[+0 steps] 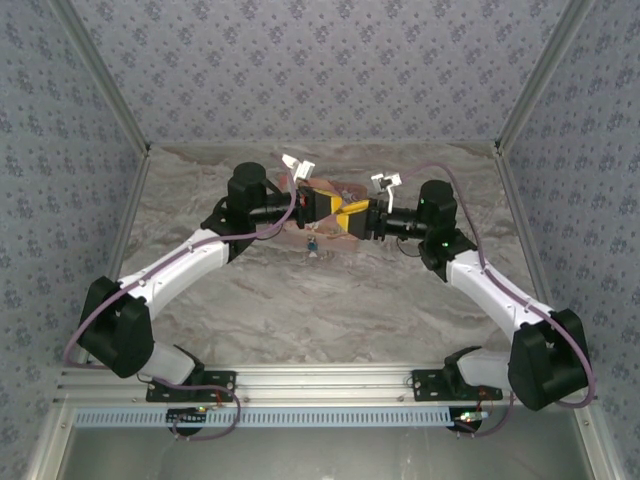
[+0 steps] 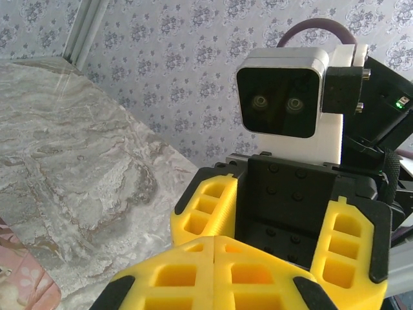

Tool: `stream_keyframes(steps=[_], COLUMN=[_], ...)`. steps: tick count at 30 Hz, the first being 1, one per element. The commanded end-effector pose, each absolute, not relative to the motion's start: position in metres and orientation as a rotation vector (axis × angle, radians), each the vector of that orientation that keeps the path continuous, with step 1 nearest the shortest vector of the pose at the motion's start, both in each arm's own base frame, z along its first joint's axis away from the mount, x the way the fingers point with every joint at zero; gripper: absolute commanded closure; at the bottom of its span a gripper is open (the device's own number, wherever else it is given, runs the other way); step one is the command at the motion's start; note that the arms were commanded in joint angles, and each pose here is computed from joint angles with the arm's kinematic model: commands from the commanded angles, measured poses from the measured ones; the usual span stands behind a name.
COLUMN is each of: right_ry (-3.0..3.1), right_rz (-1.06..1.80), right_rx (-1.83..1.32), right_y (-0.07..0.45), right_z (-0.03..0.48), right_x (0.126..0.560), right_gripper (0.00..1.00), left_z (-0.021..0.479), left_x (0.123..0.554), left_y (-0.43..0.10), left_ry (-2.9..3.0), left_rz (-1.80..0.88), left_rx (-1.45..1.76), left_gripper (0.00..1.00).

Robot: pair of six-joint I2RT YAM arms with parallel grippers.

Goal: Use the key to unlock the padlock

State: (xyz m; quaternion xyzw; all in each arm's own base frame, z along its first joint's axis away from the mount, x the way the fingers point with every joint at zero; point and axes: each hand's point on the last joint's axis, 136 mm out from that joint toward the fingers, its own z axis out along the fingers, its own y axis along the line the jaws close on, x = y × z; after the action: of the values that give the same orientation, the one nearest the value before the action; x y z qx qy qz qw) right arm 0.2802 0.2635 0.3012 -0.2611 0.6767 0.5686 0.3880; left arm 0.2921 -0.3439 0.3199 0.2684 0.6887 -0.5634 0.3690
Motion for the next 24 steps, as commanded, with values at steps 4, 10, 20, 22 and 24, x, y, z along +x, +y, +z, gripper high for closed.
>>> stream_keyframes(steps=[4, 10, 20, 22, 24], right_ry=[1.658, 1.666, 1.699, 1.726, 1.774], right_rz=[1.434, 1.433, 1.412, 1.388, 1.353], right_rx=[-0.692, -0.677, -0.659, -0.649, -0.614], right_y=[0.268, 0.268, 0.266, 0.265, 0.26], right_z=[0.319, 0.318, 0.311, 0.305, 0.295], right_x=[0.282, 0.283, 0.284, 0.285, 0.289], right_gripper=[0.61, 0.76, 0.99, 0.99, 0.99], left_z=[0.354, 0.352, 0.352, 0.352, 0.349], left_x=[0.285, 0.285, 0.287, 0.291, 0.298], left_y=[-0.342, -0.342, -0.339, -0.335, -0.328], left_ry=[1.655, 1.66, 1.668, 1.677, 1.698], left_rz=[-1.448, -1.447, -1.417, -1.381, -1.316], left_rx=[0.744, 0.746, 0.729, 0.706, 0.651], left_gripper=[1.0, 1.0, 0.94, 0.79, 0.6])
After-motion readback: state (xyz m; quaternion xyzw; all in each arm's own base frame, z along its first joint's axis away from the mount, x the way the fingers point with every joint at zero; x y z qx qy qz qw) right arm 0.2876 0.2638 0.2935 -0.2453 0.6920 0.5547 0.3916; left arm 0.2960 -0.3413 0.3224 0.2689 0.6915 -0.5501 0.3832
